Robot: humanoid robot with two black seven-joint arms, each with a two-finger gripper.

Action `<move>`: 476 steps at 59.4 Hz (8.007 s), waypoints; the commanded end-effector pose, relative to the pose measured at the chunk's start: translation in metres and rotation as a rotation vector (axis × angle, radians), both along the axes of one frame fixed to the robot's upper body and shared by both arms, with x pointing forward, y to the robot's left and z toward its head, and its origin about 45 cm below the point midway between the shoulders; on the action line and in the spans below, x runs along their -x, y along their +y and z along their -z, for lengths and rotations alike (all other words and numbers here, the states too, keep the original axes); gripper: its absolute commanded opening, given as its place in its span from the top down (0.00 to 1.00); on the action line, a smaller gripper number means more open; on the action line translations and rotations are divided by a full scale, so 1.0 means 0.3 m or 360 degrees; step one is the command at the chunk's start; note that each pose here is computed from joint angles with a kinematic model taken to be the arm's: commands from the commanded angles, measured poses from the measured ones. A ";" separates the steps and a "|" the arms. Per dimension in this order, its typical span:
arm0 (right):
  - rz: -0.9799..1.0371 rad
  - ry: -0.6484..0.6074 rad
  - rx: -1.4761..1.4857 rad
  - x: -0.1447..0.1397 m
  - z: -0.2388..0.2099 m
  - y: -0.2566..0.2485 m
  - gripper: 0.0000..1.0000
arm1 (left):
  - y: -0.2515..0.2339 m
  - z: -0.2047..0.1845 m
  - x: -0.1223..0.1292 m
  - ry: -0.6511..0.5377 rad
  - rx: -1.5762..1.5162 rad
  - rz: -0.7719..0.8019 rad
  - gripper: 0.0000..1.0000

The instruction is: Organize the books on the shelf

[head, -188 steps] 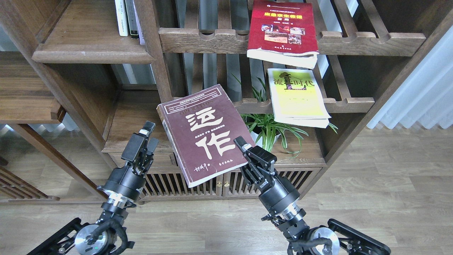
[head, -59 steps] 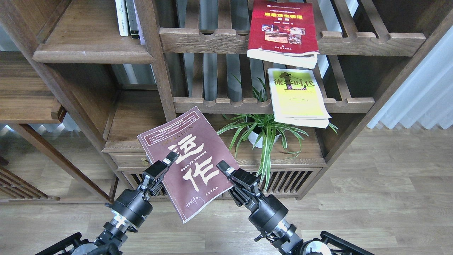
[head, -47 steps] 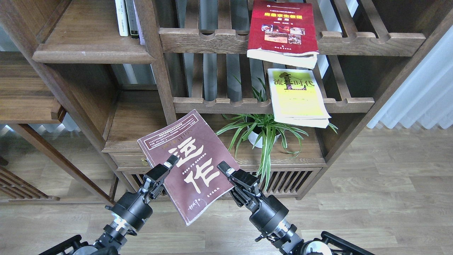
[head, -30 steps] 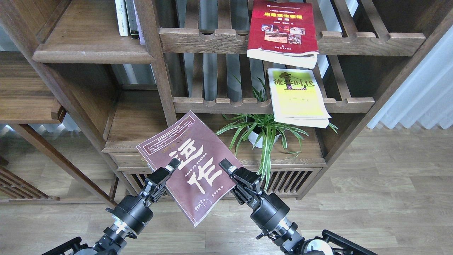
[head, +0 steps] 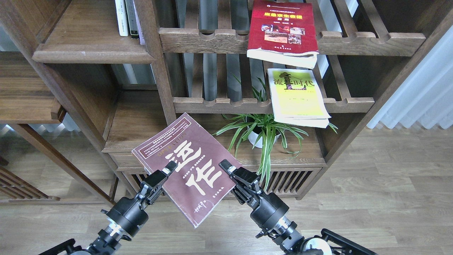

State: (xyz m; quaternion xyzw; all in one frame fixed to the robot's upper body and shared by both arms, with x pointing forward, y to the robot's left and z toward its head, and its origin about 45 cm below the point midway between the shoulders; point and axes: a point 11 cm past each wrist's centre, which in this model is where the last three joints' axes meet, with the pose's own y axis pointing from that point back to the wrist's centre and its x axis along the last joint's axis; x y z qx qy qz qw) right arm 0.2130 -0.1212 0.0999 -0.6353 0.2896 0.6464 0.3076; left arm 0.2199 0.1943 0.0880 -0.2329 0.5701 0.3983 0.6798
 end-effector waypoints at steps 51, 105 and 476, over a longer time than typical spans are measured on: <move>0.0036 -0.0038 0.0142 -0.046 0.061 -0.016 0.14 | 0.061 -0.047 -0.027 -0.0141 -0.0095 -0.0022 0.94; 0.0068 -0.0026 0.0191 -0.066 0.094 -0.021 0.14 | 0.249 -0.108 -0.092 -0.0313 -0.0463 0.0092 1.00; -0.0289 -0.0182 0.0212 0.017 0.068 0.219 0.07 | 0.494 -1.013 -0.883 -0.1585 -0.1711 -0.1073 1.00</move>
